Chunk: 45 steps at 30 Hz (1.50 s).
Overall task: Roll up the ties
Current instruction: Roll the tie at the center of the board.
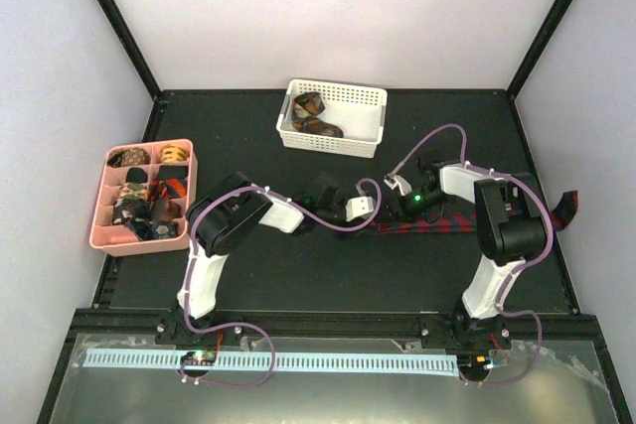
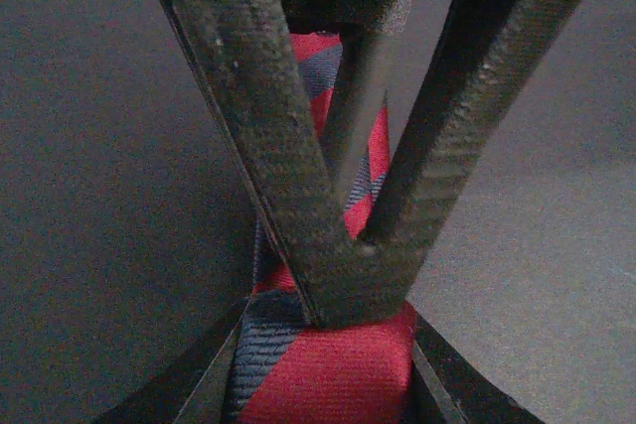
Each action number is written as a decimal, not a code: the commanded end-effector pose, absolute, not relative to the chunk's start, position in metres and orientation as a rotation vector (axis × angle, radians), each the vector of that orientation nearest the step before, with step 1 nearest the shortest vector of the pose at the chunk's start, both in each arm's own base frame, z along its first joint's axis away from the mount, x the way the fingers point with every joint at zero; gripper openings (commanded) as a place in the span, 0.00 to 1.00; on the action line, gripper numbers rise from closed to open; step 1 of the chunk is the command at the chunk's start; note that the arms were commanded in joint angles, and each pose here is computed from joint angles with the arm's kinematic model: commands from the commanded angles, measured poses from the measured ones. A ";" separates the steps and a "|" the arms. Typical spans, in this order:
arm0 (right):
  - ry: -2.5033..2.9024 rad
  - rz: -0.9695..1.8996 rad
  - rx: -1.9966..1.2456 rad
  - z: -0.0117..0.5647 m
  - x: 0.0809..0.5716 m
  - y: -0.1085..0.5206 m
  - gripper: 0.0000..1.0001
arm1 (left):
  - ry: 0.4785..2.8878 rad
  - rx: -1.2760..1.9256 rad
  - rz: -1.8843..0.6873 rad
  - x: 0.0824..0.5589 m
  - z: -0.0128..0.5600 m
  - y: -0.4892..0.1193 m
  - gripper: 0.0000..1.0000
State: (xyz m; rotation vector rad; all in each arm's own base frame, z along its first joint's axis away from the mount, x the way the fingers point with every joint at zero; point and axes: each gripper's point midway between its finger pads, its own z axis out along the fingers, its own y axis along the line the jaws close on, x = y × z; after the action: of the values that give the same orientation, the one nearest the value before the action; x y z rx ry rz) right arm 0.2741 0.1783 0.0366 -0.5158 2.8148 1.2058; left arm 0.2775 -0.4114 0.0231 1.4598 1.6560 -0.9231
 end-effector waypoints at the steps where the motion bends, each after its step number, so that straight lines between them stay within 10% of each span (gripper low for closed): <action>1: 2.780 1.256 -0.543 0.048 0.276 0.193 0.38 | 1.864 1.531 -0.835 0.267 -0.027 -0.387 0.34; 22: 2.777 1.334 -0.478 0.051 0.285 0.206 0.38 | 1.864 1.543 -0.834 0.266 -0.028 -0.388 0.34; 29: 2.836 1.209 -0.496 0.031 0.286 0.196 0.02 | 1.862 1.541 -0.830 0.266 -0.027 -0.388 0.35; 45: 2.835 1.218 -0.474 0.026 0.279 0.190 0.02 | 1.698 1.401 -0.865 0.276 0.045 -0.375 0.81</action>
State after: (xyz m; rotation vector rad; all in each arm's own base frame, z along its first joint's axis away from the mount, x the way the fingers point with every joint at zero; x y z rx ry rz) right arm 0.2783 0.1946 0.0330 -0.4706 2.8305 1.2611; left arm 0.2788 -0.3725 0.0386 1.3968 1.7432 -0.8581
